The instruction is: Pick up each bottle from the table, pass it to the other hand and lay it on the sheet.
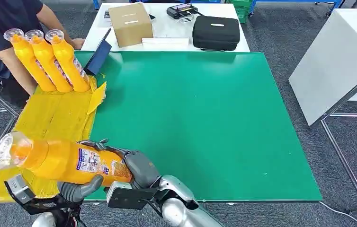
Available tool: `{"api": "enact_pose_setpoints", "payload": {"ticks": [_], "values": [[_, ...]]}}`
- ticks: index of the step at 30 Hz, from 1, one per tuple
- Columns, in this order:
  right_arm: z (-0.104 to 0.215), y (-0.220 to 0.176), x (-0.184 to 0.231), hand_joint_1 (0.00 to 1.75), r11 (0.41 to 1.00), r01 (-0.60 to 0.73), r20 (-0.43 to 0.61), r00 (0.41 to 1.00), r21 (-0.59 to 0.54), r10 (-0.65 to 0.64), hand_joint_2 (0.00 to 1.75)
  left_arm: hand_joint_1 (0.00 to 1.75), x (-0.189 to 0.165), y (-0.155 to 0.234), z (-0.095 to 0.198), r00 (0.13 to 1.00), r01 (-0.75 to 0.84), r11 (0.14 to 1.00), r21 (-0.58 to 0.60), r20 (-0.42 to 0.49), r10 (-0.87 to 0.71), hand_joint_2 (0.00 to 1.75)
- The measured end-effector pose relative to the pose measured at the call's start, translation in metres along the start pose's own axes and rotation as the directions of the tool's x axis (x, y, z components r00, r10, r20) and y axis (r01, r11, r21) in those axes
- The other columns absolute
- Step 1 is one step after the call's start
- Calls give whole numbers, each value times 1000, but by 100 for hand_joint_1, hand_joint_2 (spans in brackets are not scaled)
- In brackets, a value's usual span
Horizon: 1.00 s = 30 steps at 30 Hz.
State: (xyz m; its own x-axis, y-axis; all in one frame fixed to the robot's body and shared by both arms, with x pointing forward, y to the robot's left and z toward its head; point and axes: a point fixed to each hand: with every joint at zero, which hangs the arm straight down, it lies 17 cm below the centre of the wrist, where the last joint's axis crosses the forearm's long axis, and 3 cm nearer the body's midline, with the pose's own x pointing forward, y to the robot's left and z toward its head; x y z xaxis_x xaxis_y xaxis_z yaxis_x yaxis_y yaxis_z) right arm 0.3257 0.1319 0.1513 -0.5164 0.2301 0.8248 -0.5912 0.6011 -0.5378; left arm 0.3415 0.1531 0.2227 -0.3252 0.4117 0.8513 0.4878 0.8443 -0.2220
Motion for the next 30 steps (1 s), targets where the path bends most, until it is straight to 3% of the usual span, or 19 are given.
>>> {"api": "enact_pose_setpoints", "payload": {"ticks": [5, 8, 11, 16, 20, 21, 25, 30], "values": [[14, -9, -16, 0, 996, -49, -64, 997, -70, 45, 175, 175, 7, 19, -4, 967, 254, 965, 61, 19, -256, 175], [27, -28, -24, 0, 991, -56, -88, 995, -119, 46, 175, 175, 21, 55, -9, 862, 500, 852, 155, 8, -507, 175], [39, -55, -28, 0, 983, -68, -92, 994, -170, 53, 175, 175, 39, 94, -7, 685, 711, 658, 249, -31, -728, 175], [68, -101, -31, 0, 962, -98, -86, 993, -256, 79, 175, 175, 56, 146, 13, 277, 928, 219, 300, -165, -946, 175], [94, -127, -35, 0, 950, -109, -79, 993, -292, 89, 175, 175, 49, 165, 30, -132, 961, -187, 206, -255, -958, 175], [100, -132, -37, 0, 949, -110, -78, 993, -296, 91, 175, 175, 42, 169, 34, -202, 953, -252, 171, -266, -943, 175], [117, -150, -38, 0, 945, -119, -62, 993, -304, 105, 175, 175, -2, 194, 56, -394, 913, -408, -3, -271, -878, 175], [121, -162, -32, 0, 946, -126, -35, 992, -300, 121, 175, 175, -67, 216, 82, -492, 867, -451, -213, -216, -843, 175]]}}
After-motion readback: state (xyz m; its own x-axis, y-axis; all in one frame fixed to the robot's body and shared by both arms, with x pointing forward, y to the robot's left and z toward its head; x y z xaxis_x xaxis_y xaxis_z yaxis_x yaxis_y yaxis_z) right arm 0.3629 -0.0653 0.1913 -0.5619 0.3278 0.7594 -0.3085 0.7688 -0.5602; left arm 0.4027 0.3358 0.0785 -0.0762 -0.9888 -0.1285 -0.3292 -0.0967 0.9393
